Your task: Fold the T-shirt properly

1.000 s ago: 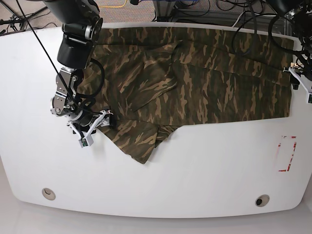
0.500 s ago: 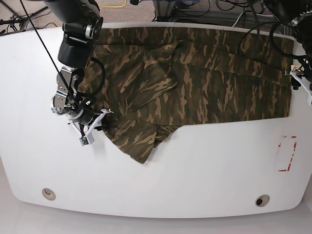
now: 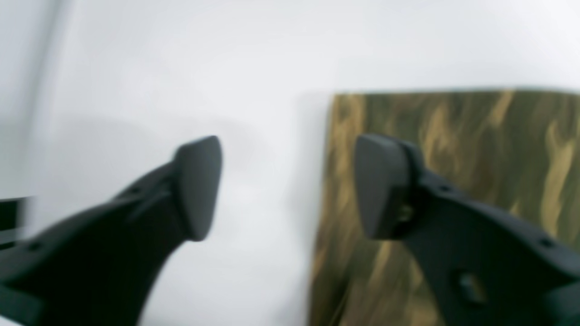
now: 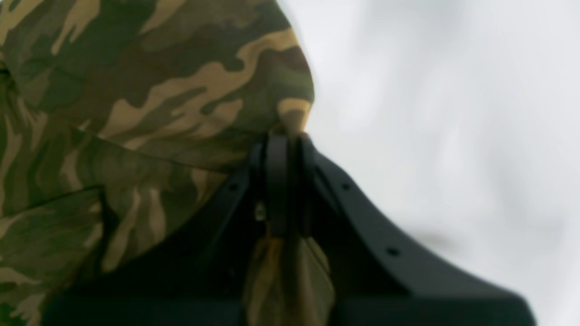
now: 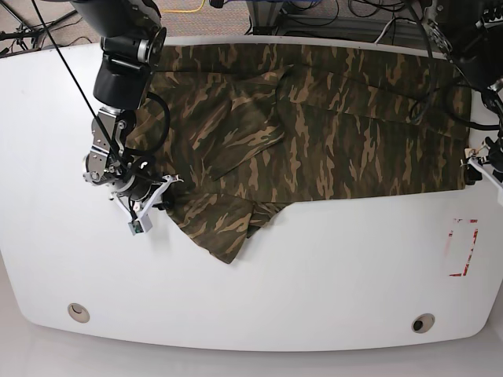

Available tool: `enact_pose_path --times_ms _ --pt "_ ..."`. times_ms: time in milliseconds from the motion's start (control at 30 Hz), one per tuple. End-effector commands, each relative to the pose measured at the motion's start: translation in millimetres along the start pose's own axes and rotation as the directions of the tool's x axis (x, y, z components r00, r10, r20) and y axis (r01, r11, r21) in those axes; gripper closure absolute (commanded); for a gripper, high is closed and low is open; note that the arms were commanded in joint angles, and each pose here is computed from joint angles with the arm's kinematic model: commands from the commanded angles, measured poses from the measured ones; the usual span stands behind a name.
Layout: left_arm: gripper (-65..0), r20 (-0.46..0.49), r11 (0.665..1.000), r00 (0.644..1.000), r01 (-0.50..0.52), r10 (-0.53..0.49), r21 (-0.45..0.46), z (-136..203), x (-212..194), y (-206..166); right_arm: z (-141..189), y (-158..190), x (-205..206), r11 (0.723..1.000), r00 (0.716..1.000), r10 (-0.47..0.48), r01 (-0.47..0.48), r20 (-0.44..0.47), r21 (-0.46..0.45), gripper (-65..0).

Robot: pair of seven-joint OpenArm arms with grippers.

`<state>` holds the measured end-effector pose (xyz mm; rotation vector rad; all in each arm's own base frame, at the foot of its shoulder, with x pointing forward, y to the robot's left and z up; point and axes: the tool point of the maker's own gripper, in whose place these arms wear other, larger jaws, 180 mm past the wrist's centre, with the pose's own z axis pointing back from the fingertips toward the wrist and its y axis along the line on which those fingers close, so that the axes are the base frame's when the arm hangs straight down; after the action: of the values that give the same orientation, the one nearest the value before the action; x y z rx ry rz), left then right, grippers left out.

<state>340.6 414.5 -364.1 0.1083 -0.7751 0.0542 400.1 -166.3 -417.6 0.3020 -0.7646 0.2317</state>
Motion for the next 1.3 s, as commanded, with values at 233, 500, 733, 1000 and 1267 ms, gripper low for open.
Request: enact_pose_path --times_ms 233,500,733,1000,1267 --pt "-47.4 0.057 0.995 0.994 -0.089 0.092 -0.043 -19 21 2 4 -3 7 1.000 1.000 0.007 -0.007 0.027 -0.002 0.0" --pt "-47.2 0.004 0.994 0.998 -0.062 0.063 -0.092 -32 11 -20 5 -4 7 1.000 1.000 0.003 -0.003 0.029 -0.004 0.0" --pt "-44.0 -0.005 0.993 0.998 -0.060 0.060 -0.099 -34 8 -23 5 -4 7 1.000 1.000 0.001 -0.001 0.030 -0.005 0.0" --pt "-18.1 -0.006 0.994 0.998 -0.057 0.057 -0.096 -34 9 -23 5 -3 -2 1.000 1.000 -0.004 0.004 0.017 -0.004 0.0" --pt "0.0 -0.034 0.994 0.999 0.011 -0.015 -0.104 -40 9 -37 10 0 8 1.000 0.999 0.024 -0.024 0.047 -0.012 0.0"
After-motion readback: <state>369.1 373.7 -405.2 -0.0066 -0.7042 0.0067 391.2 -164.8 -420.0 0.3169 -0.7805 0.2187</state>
